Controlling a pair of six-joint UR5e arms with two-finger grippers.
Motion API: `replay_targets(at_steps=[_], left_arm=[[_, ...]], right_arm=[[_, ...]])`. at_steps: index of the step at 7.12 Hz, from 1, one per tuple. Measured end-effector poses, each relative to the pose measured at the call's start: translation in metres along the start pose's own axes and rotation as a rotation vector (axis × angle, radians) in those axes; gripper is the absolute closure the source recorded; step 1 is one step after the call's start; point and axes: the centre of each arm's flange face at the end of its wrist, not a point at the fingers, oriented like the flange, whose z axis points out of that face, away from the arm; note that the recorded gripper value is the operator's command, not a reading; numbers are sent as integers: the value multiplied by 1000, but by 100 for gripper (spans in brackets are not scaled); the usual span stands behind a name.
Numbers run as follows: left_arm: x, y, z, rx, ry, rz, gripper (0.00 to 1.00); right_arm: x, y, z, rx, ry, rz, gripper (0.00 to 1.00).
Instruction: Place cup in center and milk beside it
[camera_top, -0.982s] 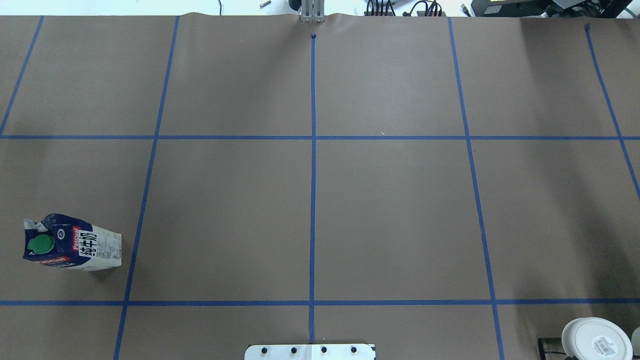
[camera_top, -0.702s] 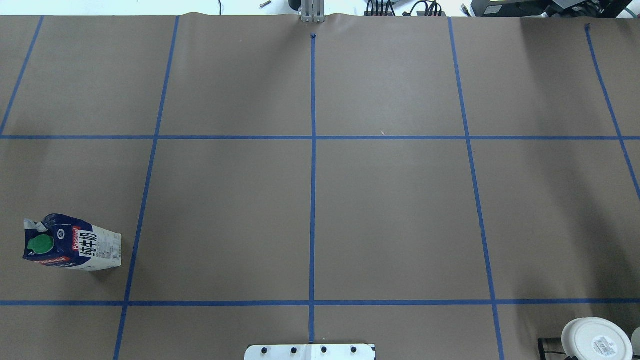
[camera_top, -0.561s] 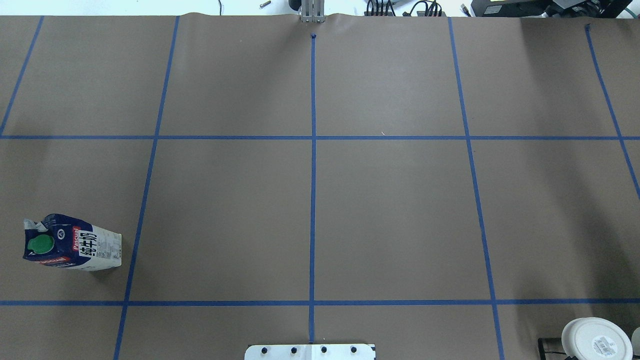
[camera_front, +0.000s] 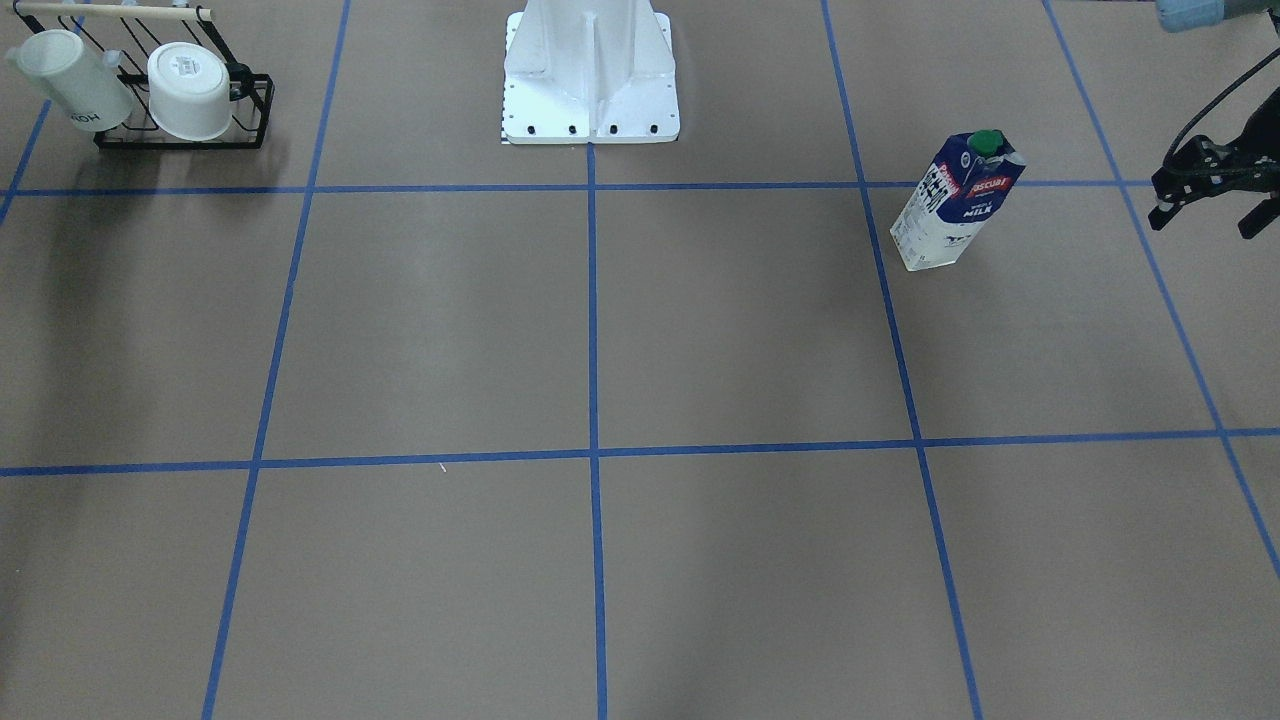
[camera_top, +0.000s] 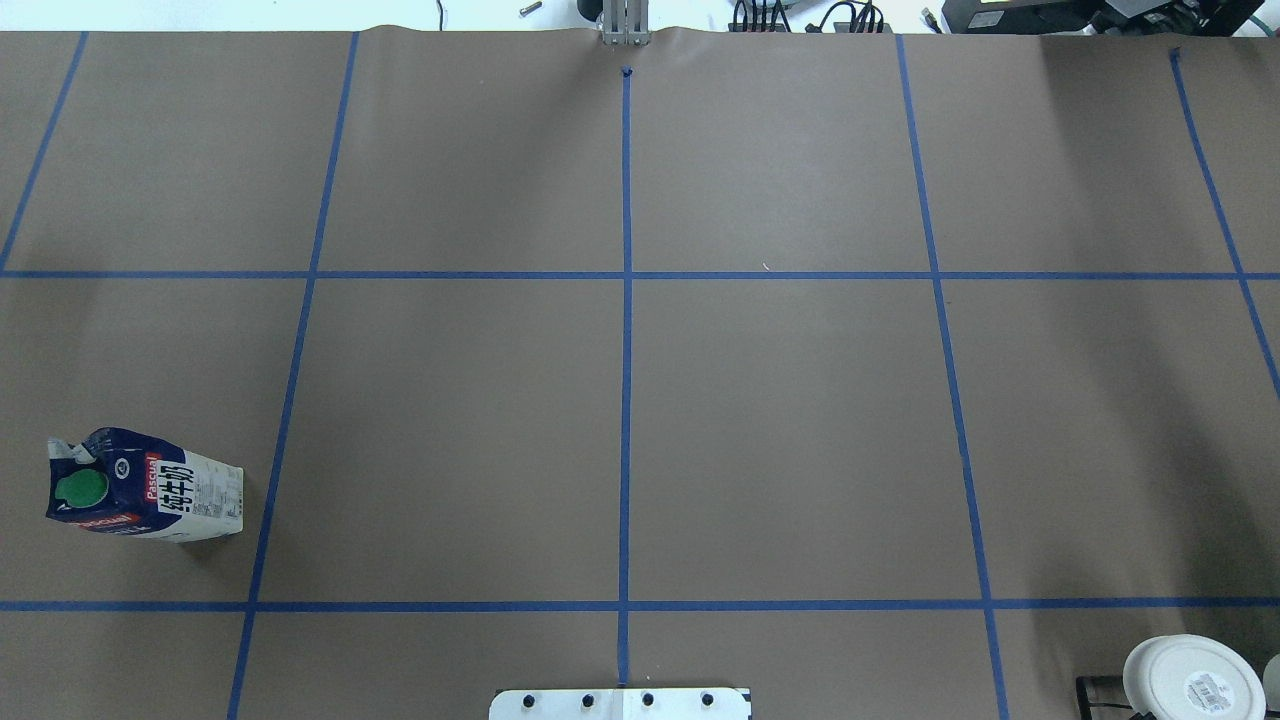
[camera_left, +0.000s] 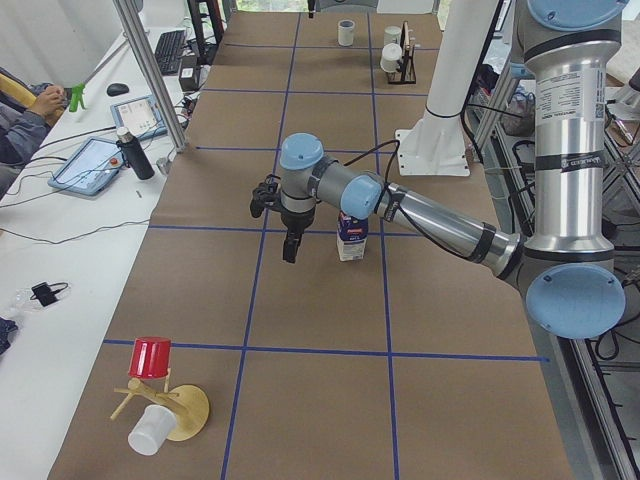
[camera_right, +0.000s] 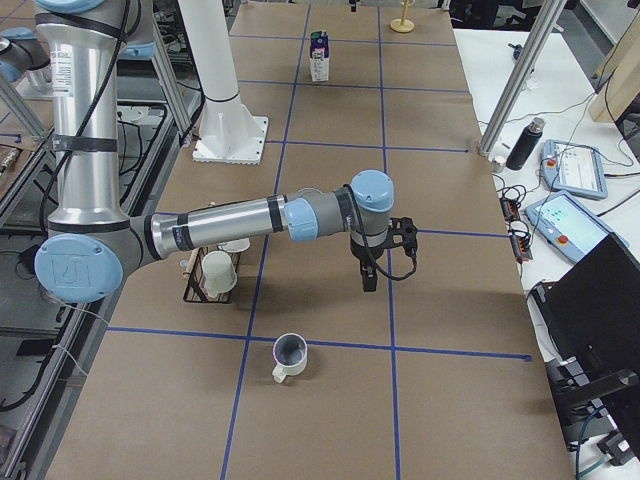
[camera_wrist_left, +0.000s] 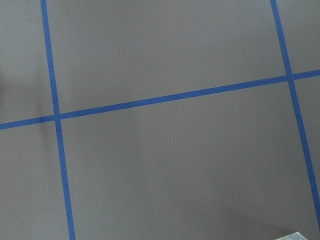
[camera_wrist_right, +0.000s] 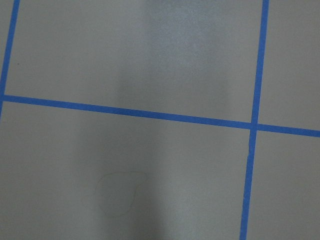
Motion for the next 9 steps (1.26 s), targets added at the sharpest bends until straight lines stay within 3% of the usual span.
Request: replay_targets(at_steps=[2,4,6,9], left_arm=[[6,6,-5,-8,45,1,1],[10,8,-8,-12,66,1,1],[9,8,-6,-17,66,-9,1],[9,7,-5,-18,66,-12,1]], right_arm=[[-12,0,7,-15,-5,-13,0],[-3,21,18,-46,-1,-8,0],[50,71,33,-97,25,-6,0],[147,118,38,-110,36,22,0]])
